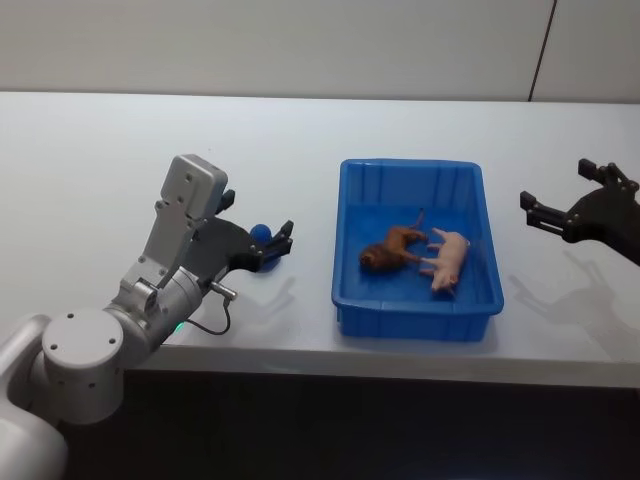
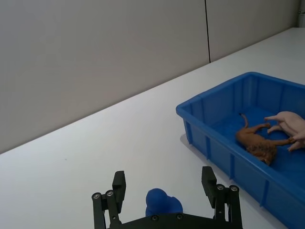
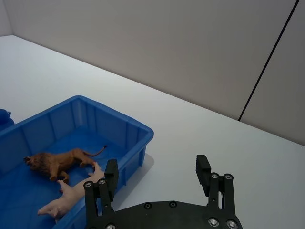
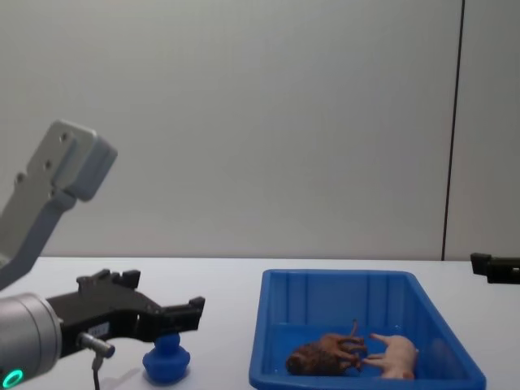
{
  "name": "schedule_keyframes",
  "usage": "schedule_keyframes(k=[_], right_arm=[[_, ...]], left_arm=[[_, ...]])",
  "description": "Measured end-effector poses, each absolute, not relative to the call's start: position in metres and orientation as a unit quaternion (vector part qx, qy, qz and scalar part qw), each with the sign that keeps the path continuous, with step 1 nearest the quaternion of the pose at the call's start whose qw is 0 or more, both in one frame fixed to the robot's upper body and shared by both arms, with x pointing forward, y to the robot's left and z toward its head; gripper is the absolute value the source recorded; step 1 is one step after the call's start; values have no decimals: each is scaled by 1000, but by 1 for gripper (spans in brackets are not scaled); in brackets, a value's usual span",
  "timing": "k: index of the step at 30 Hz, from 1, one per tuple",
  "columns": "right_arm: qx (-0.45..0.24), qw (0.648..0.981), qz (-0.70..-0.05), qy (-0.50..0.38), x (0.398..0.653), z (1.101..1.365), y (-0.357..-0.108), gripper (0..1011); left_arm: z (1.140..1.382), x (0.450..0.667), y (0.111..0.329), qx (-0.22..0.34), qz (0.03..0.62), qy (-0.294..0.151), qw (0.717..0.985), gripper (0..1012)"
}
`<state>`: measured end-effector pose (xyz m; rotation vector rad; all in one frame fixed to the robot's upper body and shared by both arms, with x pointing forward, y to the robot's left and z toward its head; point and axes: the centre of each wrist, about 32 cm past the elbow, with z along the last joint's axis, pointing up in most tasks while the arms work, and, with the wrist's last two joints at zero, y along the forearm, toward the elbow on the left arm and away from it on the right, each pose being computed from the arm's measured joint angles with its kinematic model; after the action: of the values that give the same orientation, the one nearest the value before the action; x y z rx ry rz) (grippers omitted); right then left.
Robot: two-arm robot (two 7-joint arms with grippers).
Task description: Pick up the two dolls from the table and place them into the box.
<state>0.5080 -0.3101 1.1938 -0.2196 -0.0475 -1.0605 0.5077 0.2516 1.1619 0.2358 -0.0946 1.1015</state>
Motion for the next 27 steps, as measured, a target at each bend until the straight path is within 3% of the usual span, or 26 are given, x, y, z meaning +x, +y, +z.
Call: schedule_keyframes(k=[27], right_arm=[[-105, 857, -505, -22, 508, 1194, -311, 1001]], left_arm=[[1121, 546, 268, 128, 501, 9, 856, 1001]])
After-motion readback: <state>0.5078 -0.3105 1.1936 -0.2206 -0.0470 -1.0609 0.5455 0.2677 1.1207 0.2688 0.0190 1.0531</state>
